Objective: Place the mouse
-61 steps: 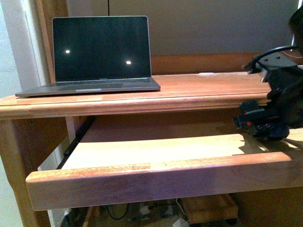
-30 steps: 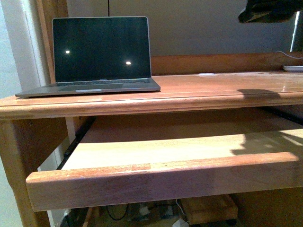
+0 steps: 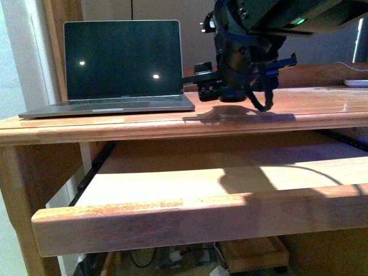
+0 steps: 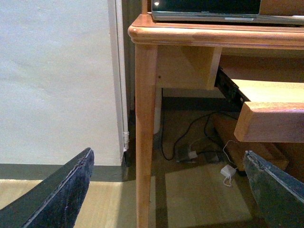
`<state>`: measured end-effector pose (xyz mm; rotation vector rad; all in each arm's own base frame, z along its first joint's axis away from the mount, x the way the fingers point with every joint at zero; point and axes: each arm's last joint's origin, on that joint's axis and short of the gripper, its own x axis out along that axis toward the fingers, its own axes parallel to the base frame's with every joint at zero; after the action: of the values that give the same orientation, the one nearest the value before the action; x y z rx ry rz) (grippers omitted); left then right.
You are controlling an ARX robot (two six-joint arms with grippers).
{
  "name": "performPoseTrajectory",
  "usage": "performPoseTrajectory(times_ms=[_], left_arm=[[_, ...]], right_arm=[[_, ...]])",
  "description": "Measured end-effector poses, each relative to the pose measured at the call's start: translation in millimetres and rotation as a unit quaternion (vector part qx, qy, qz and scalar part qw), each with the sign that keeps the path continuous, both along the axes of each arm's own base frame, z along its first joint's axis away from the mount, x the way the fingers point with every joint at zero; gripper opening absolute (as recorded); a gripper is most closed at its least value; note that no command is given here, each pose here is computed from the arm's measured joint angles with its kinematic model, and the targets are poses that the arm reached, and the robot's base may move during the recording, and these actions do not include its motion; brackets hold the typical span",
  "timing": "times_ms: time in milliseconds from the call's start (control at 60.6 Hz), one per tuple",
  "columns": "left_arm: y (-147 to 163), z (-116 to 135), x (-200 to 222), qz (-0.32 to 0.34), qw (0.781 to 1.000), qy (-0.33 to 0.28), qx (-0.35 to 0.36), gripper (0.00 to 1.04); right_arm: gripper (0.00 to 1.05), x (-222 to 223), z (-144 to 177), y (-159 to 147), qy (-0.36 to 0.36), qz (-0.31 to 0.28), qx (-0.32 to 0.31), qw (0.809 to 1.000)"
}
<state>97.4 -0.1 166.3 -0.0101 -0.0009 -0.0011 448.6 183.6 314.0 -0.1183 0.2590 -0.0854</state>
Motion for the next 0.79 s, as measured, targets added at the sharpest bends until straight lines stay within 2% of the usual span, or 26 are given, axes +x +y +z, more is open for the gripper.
performPoseTrajectory(times_ms=[66,99,330,446,561,644,792], left_arm=[[0,0,0,0.0,1.0,0.0,0.0,0.97],[0,0,0,0.0,1.0,0.0,0.0,0.97],[0,0,0,0.0,1.0,0.0,0.0,0.97],[0,0,0,0.0,1.0,0.0,0.0,0.97],[0,0,0,0.0,1.0,0.0,0.0,0.97],[0,0,0,0.0,1.0,0.0,0.0,0.97],[0,0,0,0.0,1.0,0.0,0.0,0.97]], right_arm=[[0.56,6,-5,7,-0.003,-0.002,0.002,1.0],[0.64,8,-8,9,-0.005,-0.003,0.004,1.0],[0.98,9,-4,12,-0.047,-0.014,0.042,0.998],[0.97,-1,3,-7,-0.074,-0.011,0.084,0.994],[0.97,-25,21,-44,-0.114,0.01,0.126,0.985],[0.97,-58,39,-76,-0.147,0.039,0.143,0.978],[0.97,-121,23,-117,-0.141,0.127,0.142,0.971]])
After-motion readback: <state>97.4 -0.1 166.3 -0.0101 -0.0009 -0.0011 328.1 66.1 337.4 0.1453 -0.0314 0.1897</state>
